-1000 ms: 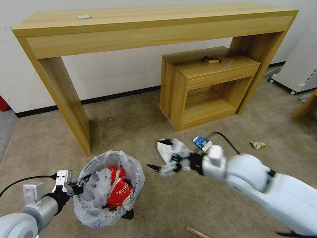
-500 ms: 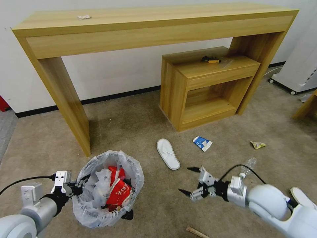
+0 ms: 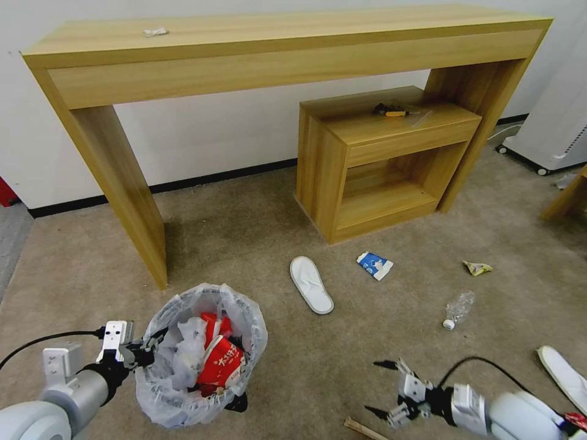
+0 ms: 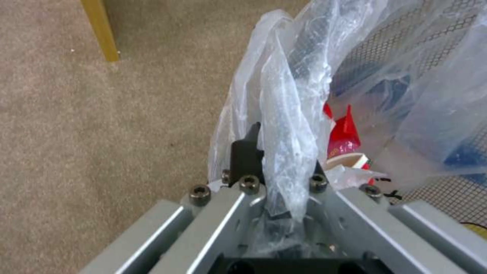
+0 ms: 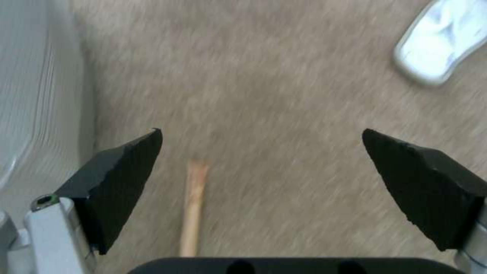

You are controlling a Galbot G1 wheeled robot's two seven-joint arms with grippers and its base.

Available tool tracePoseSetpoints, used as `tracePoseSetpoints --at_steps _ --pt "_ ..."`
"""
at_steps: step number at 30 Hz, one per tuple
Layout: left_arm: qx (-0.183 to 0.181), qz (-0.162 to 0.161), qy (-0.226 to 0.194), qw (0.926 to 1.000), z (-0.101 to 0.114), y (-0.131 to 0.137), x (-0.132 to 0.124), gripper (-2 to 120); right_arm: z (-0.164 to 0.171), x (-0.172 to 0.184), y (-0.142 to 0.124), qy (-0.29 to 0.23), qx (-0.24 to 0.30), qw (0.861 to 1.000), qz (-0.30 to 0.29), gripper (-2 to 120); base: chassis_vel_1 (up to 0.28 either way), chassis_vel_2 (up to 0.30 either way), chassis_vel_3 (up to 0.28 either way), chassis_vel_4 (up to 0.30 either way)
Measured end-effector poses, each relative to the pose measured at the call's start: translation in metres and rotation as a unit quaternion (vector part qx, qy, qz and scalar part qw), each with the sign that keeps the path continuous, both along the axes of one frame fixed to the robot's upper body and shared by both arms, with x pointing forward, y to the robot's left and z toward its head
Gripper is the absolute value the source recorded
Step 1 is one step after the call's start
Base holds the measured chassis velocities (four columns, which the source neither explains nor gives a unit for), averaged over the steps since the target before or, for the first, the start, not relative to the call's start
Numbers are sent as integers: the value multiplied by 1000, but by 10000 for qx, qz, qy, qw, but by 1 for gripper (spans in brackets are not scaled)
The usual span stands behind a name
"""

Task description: Pick up the trash bin and place the garbage on the floor into it.

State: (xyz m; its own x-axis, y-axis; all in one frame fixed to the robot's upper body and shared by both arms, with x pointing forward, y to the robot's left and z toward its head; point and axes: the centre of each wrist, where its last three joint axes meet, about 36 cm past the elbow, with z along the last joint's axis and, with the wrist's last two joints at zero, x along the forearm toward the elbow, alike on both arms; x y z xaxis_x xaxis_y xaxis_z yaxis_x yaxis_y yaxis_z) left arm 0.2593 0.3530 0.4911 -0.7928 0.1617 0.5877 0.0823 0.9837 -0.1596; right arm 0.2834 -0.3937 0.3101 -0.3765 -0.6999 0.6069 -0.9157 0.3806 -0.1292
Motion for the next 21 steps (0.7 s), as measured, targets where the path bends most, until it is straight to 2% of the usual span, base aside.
tracePoseSetpoints --at_steps 6,13,21 --pt "25 -34 36 10000 -1 -2 1 0 -38 -30 -19 333 -94 9993 -134 99 0 0 0 0" --pt "49 -80 92 9999 -4 -4 0 0 -59 -42 -39 504 -142 9981 -333 95 0 0 0 0" --pt "75 -96 126 9998 -5 -6 -1 0 -79 -60 -46 683 -101 9965 -471 91 0 0 0 0"
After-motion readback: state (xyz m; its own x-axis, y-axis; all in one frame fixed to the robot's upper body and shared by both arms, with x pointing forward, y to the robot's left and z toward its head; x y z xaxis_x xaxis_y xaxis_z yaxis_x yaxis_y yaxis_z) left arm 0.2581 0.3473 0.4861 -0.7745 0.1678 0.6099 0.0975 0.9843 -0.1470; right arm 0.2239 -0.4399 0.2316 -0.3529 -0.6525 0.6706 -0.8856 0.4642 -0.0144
